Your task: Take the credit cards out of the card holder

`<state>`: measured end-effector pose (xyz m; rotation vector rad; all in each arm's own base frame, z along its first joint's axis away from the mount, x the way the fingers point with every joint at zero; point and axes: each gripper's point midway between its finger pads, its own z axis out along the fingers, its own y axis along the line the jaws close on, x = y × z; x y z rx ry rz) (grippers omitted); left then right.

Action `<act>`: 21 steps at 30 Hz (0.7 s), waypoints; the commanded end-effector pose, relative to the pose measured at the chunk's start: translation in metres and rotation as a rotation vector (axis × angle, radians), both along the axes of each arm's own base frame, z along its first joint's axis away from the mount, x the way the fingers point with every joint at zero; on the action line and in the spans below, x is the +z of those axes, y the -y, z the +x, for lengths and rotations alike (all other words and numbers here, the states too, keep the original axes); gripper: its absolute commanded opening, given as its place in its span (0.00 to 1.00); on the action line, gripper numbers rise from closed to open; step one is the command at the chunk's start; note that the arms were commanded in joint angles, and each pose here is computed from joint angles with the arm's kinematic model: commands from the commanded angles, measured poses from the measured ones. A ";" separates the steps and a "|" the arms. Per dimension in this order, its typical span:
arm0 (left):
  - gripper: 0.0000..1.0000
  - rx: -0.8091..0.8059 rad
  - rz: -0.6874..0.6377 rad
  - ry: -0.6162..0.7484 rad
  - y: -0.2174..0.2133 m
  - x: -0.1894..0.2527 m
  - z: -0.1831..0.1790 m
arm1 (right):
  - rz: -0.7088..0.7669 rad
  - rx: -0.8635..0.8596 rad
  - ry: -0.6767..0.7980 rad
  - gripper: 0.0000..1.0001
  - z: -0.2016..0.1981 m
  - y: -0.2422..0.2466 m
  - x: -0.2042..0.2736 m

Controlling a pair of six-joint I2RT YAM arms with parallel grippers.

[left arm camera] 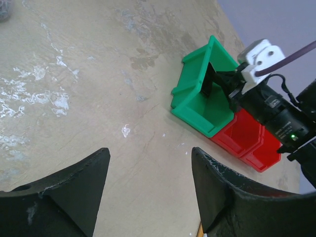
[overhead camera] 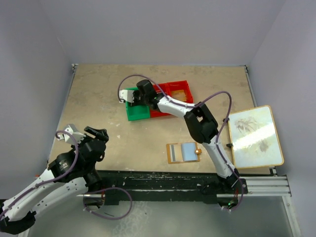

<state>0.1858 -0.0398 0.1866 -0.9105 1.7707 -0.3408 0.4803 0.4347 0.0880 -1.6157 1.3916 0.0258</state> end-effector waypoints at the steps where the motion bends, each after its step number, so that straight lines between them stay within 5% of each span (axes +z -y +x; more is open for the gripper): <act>1: 0.65 0.013 -0.004 0.040 -0.006 0.018 0.001 | -0.058 -0.006 0.112 0.00 0.013 -0.002 0.012; 8: 0.66 0.015 0.001 0.046 -0.009 0.015 -0.001 | -0.074 -0.026 0.141 0.02 0.006 -0.007 0.004; 21: 0.66 -0.002 0.008 0.036 -0.005 0.010 0.000 | 0.093 -0.030 0.031 0.31 -0.016 -0.015 0.061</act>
